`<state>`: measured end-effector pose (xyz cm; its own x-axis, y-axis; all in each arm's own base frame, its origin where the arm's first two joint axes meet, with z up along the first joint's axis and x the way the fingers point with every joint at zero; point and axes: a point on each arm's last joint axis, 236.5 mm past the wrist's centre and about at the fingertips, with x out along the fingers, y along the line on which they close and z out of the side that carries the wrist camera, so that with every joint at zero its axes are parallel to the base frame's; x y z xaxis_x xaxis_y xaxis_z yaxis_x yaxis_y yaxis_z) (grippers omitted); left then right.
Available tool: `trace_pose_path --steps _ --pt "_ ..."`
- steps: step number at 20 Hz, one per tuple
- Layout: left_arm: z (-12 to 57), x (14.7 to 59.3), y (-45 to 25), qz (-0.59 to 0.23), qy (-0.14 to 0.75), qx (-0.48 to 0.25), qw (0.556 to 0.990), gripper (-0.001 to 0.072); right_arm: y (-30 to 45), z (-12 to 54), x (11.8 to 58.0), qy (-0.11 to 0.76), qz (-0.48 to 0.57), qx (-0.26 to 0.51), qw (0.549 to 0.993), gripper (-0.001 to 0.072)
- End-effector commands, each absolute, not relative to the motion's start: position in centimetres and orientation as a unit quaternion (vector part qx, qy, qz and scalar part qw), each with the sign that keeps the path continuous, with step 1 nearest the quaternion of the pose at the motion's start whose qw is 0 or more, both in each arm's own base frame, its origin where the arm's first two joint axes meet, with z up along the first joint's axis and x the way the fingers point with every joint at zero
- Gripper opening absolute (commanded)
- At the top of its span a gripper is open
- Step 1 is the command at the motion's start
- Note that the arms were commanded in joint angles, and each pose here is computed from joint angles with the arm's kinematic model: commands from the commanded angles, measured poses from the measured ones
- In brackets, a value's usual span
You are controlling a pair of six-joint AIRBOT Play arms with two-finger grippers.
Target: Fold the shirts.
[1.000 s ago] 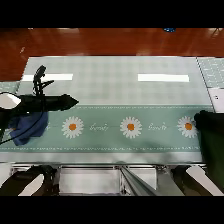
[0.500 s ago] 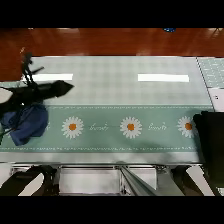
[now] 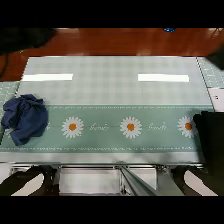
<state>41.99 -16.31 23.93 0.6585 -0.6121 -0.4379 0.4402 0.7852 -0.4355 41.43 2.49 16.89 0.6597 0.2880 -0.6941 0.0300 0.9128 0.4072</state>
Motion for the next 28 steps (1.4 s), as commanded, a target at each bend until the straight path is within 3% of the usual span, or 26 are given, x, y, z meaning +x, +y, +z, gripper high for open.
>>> trace_pose_path --steps 1,4,6,28 --pt "11.9 39.7 -14.2 -0.176 0.486 -0.013 0.856 0.002 9.3 6.8 40.6 0.534 0.05 -0.024 0.844 0.0026" --pt "6.1 38.1 -12.2 -0.128 0.54 0.002 0.832 0.002 8.4 -0.5 37.0 0.639 0.014 -0.074 0.766 0.0027" --pt "5.2 37.4 -11.6 -0.122 0.556 -0.001 0.822 0.0021 8.2 -1.9 35.6 0.663 0.009 -0.075 0.744 0.0027" --pt "4.9 37.3 -11.7 -0.123 0.558 -0.002 0.82 0.0021 7.5 -1.8 36.1 0.655 0.002 -0.089 0.75 0.0027"
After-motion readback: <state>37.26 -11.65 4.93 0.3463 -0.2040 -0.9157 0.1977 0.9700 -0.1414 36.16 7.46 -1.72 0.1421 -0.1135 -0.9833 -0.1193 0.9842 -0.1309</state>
